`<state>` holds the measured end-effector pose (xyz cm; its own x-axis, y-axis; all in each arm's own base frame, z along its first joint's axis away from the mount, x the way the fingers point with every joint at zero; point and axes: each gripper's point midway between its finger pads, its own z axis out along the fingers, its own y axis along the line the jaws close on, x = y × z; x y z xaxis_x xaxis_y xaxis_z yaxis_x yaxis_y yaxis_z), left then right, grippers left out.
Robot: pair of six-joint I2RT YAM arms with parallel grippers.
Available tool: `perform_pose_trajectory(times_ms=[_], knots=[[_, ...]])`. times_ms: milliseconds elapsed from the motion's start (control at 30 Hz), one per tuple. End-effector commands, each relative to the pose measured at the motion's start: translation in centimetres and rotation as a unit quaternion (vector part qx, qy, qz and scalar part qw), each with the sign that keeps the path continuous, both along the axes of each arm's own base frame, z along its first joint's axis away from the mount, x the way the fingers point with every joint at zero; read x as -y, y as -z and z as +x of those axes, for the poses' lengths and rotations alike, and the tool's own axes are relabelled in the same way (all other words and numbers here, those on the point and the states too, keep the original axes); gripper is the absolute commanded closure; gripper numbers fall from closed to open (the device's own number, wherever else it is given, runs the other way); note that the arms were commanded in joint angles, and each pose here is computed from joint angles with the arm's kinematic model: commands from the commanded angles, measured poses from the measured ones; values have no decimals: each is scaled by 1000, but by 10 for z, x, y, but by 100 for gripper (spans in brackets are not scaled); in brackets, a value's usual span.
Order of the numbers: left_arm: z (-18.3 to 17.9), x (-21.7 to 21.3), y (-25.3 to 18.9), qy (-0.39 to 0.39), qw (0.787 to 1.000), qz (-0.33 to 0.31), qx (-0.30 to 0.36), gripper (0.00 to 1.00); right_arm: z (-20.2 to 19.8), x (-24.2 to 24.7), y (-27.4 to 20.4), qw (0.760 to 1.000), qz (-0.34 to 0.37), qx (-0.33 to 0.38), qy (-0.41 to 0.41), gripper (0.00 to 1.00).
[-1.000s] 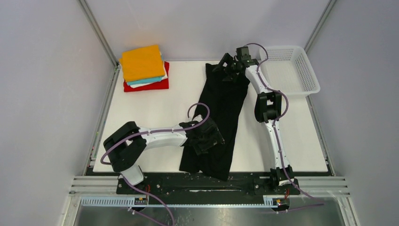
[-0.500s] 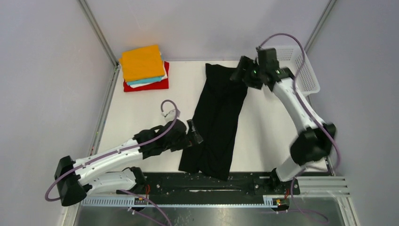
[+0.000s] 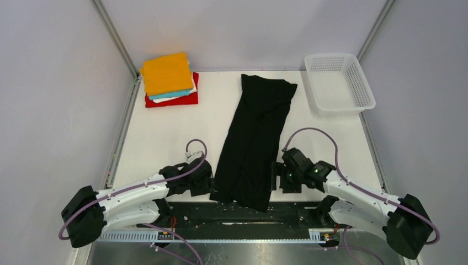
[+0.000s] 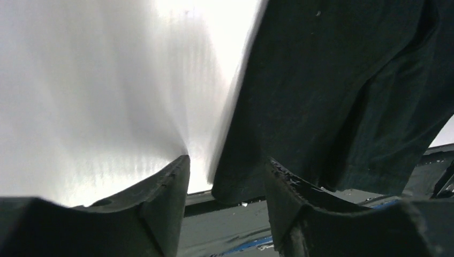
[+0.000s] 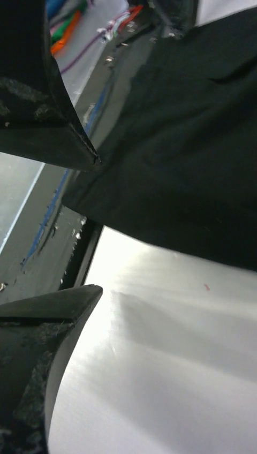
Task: Fold and stack the t-shirts
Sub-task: Grab the bottom of the folded rectangular tshirt with both arms
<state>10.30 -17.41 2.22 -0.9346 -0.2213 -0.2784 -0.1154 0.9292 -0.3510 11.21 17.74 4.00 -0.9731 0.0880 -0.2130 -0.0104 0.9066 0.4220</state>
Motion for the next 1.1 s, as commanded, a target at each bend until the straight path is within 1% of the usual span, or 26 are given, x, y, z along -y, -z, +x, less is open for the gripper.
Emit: perform_pose_trajectory(times_ms=[0,67,133,200,267,333,367,467,567,633,700,867,1000,1067], knots=[[2,18,4,23,1000,-18,-11,50,-31,-25,5,998,57,-41,0,17],[1,17,14,23,999,-6,-22,57,-43,-34,13,996,70,-56,-4,23],[-1,16,22,24,999,3,-33,60,-50,-42,17,994,84,-64,-9,29],[-1,19,25,26,999,4,-39,66,-54,-47,20,994,82,-65,-17,32],[-3,21,28,29,999,1,-45,76,-56,-49,24,995,77,-65,-24,38],[-5,19,29,28,998,6,-51,93,-55,-56,23,994,88,-64,-29,50],[-6,17,29,28,998,10,-53,100,-55,-60,23,993,93,-65,-31,57],[-11,13,27,30,998,10,-54,100,-58,-65,19,991,106,-67,-41,76],[-20,12,18,49,997,0,-62,100,-71,-67,10,986,127,-84,-62,100],[-24,13,9,64,996,-9,-60,100,-81,-64,4,983,137,-96,-69,100],[-29,18,-2,81,995,-34,-57,100,-91,-59,0,981,145,-107,-73,100],[-31,32,-29,108,990,-76,-46,100,-95,-58,-9,976,178,-107,-65,100],[-14,51,-56,117,987,-110,-5,100,-83,-67,-22,974,206,-75,-51,100],[0,55,-67,108,989,-101,15,100,-75,-69,-28,976,207,-55,-48,100]])
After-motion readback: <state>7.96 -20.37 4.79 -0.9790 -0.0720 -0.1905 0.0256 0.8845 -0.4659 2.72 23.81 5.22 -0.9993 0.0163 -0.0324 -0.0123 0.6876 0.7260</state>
